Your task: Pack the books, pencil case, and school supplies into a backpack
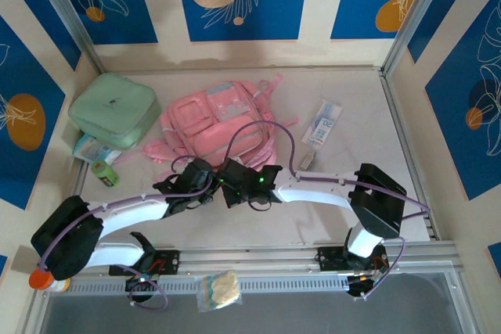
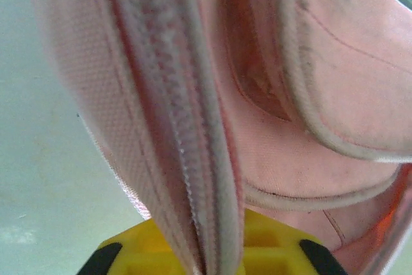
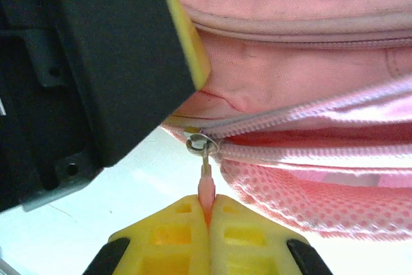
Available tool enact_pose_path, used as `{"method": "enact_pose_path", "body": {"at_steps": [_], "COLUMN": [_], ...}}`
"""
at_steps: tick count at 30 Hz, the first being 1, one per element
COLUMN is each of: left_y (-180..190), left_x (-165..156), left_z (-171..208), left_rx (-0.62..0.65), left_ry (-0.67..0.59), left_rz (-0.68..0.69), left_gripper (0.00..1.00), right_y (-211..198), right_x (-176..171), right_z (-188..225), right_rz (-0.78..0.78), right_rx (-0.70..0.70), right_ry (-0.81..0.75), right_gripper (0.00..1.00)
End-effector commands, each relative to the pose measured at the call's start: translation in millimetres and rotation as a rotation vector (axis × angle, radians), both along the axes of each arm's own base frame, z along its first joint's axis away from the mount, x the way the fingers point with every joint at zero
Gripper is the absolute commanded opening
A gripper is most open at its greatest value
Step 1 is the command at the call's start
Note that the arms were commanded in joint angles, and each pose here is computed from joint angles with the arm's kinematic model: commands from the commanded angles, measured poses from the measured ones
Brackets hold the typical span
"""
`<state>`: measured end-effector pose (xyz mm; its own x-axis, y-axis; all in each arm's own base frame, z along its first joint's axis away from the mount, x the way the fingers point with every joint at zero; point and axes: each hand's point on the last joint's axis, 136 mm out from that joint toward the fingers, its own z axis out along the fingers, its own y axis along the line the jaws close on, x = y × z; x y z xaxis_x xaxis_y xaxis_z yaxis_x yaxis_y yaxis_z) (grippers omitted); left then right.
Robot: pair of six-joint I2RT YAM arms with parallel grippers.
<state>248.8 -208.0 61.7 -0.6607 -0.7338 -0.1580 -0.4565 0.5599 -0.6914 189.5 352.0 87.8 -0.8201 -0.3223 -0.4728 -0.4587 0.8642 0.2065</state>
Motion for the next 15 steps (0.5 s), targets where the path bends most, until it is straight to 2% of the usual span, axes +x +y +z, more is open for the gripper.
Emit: {"method": "enact_pose_path", "body": {"at_steps": [1, 6, 10, 15], "left_y": [13.1, 33.8, 43.0, 48.1], "left_x": [11.0, 4.5, 4.1, 4.0], "left_z": [18.2, 28.4, 35.5, 50.2], "left_rx": [0.043, 0.128, 0.131, 0.17], "left_ry": [-0.082, -0.105, -0.12, -0.137], "left_rz": [0.051, 0.059, 0.043, -0.072], "left_gripper": [0.03, 0.0, 0.0, 0.0], "right_y": [-26.8, -54.0, -73.5, -90.9], "right_x": [-0.2, 4.4, 9.3, 17.6], "right_z": [9.0, 8.4, 12.1, 15.4], "right_rz": [-0.055, -0.1, -0.122, -0.111], "right_rx": [-0.032, -0.059, -0.066, -0.061], "right_ry": [-0.008, -0.003, -0.009, -0.019], "right_gripper": [0.0, 0.0, 0.0, 0.0]}}
